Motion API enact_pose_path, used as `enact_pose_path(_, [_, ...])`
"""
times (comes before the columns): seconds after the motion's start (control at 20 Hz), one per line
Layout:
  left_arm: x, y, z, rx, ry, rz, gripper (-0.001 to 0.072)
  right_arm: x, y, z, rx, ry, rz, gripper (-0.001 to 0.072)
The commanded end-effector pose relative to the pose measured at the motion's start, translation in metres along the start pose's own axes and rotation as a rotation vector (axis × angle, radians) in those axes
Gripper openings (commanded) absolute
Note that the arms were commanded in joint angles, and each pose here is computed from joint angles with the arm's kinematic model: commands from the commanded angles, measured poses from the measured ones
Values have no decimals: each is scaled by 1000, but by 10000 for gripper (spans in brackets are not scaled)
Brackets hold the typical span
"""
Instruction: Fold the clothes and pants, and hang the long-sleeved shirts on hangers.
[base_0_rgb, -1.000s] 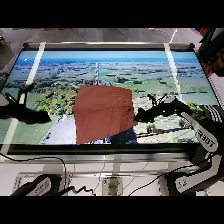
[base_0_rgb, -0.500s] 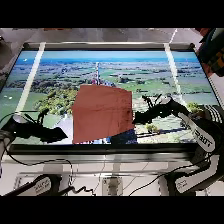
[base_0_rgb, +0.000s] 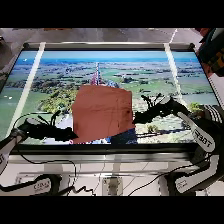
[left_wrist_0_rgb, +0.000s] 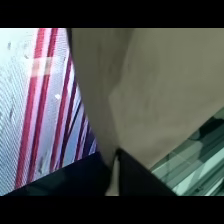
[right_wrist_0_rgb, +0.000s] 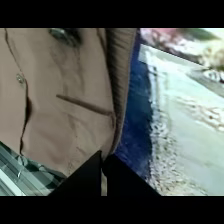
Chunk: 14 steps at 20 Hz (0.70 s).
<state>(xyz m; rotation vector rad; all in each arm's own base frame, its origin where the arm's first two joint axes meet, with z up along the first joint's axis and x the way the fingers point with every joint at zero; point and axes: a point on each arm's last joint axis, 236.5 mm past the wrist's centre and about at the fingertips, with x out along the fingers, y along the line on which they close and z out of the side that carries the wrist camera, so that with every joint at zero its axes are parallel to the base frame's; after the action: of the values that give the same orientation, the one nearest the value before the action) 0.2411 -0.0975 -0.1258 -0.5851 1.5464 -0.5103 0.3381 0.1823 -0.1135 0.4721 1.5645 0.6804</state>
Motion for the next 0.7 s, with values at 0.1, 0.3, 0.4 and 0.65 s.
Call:
enact_pose_path(0.1, [-14, -29, 17, 133, 15, -47, 12, -39, 38, 28, -141, -87, 11, 19])
enact_pose_path(0.3, [-100, -99, 88, 372, -224, -41, 12, -94, 100, 48, -316, -239, -8, 19])
enact_pose_path(0.4, [-168, -153, 115, 532, -421, -3, 12, -128, 144, 49, -426, -329, -10, 19])
enact_pose_path(0.65, [-338, -285, 91, 869, -956, 152, 12, -220, 288, 3, -659, -573, 187, 19])
